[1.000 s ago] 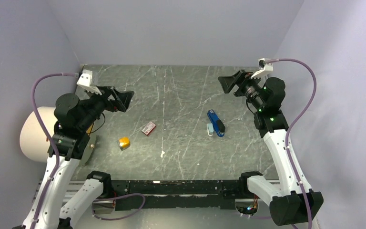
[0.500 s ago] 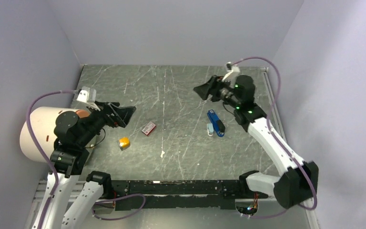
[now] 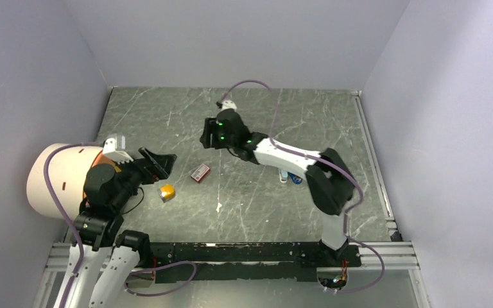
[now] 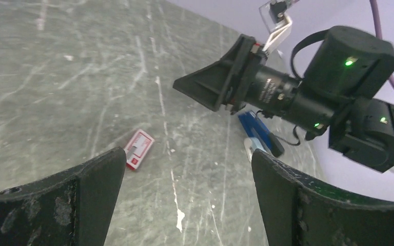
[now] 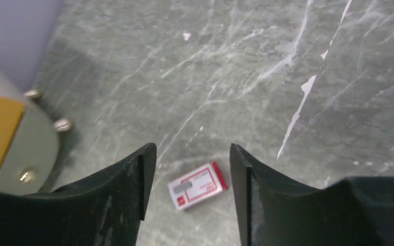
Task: Load the staples into the stapler
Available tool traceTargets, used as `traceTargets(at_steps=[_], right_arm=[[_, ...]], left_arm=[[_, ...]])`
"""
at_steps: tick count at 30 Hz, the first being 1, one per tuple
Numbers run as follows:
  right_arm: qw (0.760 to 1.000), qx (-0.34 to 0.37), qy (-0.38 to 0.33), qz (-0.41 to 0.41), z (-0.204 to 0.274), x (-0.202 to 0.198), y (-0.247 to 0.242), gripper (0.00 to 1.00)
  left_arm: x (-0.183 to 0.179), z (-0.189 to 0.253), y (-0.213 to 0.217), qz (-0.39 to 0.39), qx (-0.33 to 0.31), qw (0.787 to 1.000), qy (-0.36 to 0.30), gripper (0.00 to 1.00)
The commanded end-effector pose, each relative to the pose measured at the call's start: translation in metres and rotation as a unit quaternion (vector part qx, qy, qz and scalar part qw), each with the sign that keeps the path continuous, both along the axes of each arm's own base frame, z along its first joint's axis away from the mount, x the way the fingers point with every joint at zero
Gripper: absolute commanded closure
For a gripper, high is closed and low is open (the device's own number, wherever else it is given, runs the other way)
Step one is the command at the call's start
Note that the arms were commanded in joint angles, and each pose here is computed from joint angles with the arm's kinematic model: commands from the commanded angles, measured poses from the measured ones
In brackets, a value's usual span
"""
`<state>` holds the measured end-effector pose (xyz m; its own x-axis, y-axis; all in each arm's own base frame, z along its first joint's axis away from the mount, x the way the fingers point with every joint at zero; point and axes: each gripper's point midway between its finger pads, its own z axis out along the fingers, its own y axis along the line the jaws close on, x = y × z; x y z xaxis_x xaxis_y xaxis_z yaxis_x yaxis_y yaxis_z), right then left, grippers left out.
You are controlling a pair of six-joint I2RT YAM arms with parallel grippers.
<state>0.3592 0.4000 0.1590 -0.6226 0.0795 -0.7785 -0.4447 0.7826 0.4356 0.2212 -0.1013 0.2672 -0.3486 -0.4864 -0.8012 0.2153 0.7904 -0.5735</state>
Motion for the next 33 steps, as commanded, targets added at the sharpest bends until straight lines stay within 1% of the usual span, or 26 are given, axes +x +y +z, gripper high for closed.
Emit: traceTargets(at_steps=[1,4,7,12,16,19,26,33], right_arm=[[0.995,-0.071,0.019,-0.064,-0.042,0.017,0.021,0.40],[0.992,-0.112,0.020,-0.059,-0.063,0.016,0.038,0.36],[0.987,-0.146,0.027,-0.057,-0.083,0.014,0.048,0.36],[0.983,-0.170,0.042,-0.053,-0.101,0.011,0.060,0.42],[0.975,-0.213,0.046,-0.042,-0.117,0.006,0.064,0.47],[0.968,-0.242,0.050,-0.035,-0.128,-0.001,0.061,0.49],[0.955,-0.289,0.070,-0.016,-0.144,-0.020,0.039,0.55],[0.939,-0.330,0.093,-0.015,-0.149,-0.041,0.002,0.59]], left_arm=[[0.003,-0.009,0.041,0.123,0.001,0.992,0.024,0.03],[0.004,-0.007,0.043,0.130,0.004,0.991,0.025,0.03],[0.003,-0.009,0.048,0.142,0.009,0.989,0.030,0.03],[-0.006,-0.002,0.074,0.203,0.037,0.978,0.035,0.03],[-0.011,0.001,0.085,0.224,0.056,0.972,0.039,0.03],[-0.012,0.000,0.084,0.220,0.056,0.973,0.040,0.03],[-0.006,-0.009,0.068,0.183,0.041,0.981,0.050,0.03],[0.000,-0.024,0.054,0.151,0.039,0.985,0.071,0.03]])
